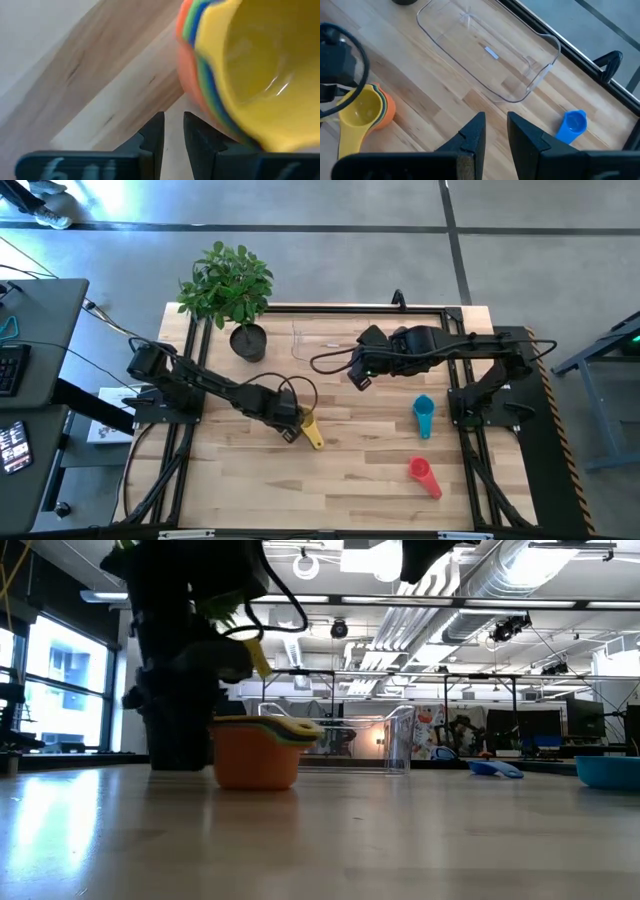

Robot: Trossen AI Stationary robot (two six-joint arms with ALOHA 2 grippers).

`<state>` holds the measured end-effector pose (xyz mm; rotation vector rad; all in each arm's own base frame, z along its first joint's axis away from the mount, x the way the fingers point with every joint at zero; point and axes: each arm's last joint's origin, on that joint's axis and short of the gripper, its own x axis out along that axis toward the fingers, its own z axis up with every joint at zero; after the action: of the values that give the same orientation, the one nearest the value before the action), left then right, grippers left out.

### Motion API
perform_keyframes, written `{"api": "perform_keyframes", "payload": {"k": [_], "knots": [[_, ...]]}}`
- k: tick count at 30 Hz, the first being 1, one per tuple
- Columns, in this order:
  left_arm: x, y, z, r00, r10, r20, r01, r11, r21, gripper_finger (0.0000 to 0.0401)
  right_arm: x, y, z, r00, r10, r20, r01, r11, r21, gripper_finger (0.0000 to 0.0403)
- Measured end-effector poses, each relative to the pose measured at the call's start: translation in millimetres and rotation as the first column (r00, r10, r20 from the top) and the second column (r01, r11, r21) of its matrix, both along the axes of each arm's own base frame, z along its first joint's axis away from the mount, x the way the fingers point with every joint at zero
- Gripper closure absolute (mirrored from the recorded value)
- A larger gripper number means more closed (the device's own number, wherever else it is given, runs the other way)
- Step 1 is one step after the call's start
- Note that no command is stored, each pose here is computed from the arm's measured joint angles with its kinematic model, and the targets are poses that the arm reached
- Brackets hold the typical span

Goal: Nest measuring cups in basket
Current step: Move the stacked measuring cups to the center of the table, then stack the bottom blue measuring cup on top of the yellow measuring cup

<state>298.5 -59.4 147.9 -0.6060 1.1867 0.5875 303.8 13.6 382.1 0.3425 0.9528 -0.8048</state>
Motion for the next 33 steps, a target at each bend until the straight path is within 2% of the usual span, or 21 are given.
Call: {"api": "perform_keyframes", "payload": {"k": [11,19,26,33], "knots": [[20,16,-2,0.99,0.009,0.138,-0.008,1.0,-0.013,0.0339,-2,0,-1,0.999,0.013,-0.031,-0.013,1.0,-0.007,0.0332],[27,16,1,0.978,0.004,0.211,0.005,0.999,-0.043,0.0339,-5,0,-2,0.998,0.013,-0.066,-0.013,1.0,-0.01,0.0332],[24,15,2,0.983,-0.033,0.18,0.048,0.996,-0.074,0.0339,-5,0,-2,0.998,0.013,-0.067,-0.013,1.0,-0.009,0.0332],[19,15,22,0.983,-0.095,0.158,0.106,0.992,-0.066,0.0339,-6,0,-2,0.998,-0.012,-0.059,0.013,1.0,0.014,0.0332]]}}
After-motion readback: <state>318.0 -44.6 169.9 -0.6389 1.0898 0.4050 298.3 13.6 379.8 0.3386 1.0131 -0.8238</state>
